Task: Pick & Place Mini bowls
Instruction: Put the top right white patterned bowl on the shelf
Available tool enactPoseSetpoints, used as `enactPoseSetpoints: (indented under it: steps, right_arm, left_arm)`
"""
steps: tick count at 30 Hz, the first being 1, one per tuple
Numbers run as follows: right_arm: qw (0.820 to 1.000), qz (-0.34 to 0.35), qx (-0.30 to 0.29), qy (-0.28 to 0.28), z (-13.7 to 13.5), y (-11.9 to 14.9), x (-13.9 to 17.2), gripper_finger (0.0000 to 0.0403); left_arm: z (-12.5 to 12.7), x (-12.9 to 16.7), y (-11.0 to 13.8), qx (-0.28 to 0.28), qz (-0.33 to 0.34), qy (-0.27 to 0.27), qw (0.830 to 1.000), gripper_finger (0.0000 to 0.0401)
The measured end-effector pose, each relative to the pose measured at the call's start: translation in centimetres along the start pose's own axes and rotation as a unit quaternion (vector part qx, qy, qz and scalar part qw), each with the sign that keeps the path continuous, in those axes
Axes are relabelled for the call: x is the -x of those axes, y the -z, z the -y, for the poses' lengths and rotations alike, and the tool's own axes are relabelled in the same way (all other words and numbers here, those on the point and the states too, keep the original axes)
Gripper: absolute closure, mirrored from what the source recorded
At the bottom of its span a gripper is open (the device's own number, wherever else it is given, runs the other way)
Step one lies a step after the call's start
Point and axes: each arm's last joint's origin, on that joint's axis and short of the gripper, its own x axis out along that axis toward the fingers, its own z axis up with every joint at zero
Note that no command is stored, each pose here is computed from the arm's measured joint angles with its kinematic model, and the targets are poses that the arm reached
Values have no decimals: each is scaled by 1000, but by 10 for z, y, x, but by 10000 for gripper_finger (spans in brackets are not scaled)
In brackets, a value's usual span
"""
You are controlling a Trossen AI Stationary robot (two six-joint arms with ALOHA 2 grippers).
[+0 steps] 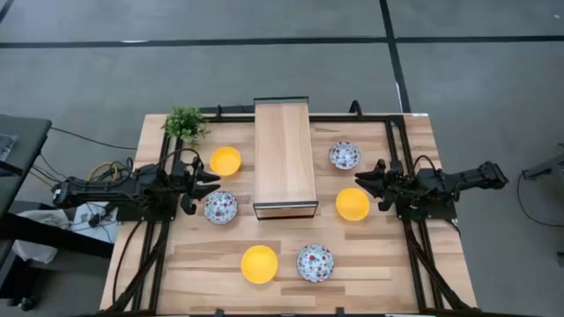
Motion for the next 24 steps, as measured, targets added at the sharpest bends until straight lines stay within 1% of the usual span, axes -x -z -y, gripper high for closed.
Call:
enactPoseSetpoints:
  steps: [5,7,10,15,19,22,24]
  right_arm:
    - [1000,2,0,1,0,-1,0,296]
    - [1000,13,-4,5,-2,-8,1,296]
    - [999,39,-9,19,-7,-27,4,296]
    - [998,52,20,36,-19,-67,12,296]
    - [997,22,39,67,-28,-95,13,296]
    - [992,-29,49,110,-35,-106,7,296]
    - [986,-71,44,146,-38,-111,1,296]
  left_arm:
    - [2,0,-12,-2,18,3,1000,269]
    - [3,0,-15,-15,21,3,1000,269]
    - [3,0,-16,-33,24,3,999,269]
    - [3,-1,-16,-32,21,0,999,269]
    - [3,-1,-16,-32,21,0,999,269]
    - [3,-1,-16,-32,21,0,999,269]
    - [3,-1,-16,-32,21,0,999,269]
